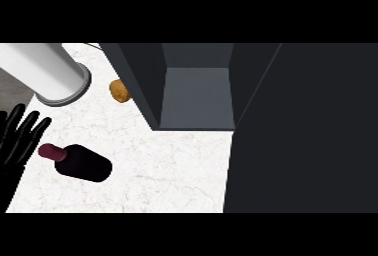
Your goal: Pick up the wine, place it into the cabinet and close the cabinet
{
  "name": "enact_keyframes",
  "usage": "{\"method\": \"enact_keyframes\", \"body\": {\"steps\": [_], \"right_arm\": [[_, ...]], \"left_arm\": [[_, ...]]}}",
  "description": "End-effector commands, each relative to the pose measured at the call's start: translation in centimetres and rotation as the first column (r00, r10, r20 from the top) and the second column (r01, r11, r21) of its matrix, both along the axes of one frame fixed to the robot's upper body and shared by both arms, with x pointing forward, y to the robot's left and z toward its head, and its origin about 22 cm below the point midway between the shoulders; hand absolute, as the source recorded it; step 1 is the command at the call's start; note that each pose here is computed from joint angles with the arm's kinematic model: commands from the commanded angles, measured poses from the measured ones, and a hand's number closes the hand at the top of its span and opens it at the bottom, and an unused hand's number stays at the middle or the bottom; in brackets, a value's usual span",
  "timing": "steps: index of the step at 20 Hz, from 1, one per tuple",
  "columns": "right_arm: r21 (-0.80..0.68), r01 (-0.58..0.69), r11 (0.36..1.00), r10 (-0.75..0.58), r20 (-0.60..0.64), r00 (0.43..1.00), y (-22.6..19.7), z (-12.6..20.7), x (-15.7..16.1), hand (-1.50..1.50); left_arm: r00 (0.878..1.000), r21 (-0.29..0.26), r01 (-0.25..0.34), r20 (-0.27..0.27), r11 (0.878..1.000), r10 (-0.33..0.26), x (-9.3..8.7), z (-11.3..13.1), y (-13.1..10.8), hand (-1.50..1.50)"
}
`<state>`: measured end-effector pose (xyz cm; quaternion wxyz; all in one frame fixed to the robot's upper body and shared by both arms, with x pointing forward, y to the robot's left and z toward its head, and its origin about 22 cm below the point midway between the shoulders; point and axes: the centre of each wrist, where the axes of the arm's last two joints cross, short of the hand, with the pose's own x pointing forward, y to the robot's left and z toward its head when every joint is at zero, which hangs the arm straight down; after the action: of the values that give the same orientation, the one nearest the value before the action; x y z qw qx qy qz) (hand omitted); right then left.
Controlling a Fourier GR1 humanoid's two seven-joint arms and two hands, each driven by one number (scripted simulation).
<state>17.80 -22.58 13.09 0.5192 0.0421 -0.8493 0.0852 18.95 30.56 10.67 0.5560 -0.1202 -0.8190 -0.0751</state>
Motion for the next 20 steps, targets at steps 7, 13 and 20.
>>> {"method": "enact_keyframes", "body": {"steps": [7,13,20], "right_arm": [[-0.023,-0.101,0.995,0.100,-0.027,0.995,1.3,6.7,-4.7,-1.50],[-0.002,-0.099,0.995,0.099,-0.054,0.994,0.4,7.9,-5.1,-1.50],[0.000,-0.111,0.994,0.111,-0.039,0.993,1.2,11.3,-5.3,-1.50]], "left_arm": [[0.991,-0.076,0.093,-0.093,0.993,-0.100,-4.1,4.2,3.4,-1.50],[0.990,-0.108,0.067,-0.116,0.992,-0.079,-5.2,5.5,1.6,-1.50],[0.990,-0.087,0.050,-0.131,0.995,-0.061,-4.1,7.4,2.1,-1.50]]}}
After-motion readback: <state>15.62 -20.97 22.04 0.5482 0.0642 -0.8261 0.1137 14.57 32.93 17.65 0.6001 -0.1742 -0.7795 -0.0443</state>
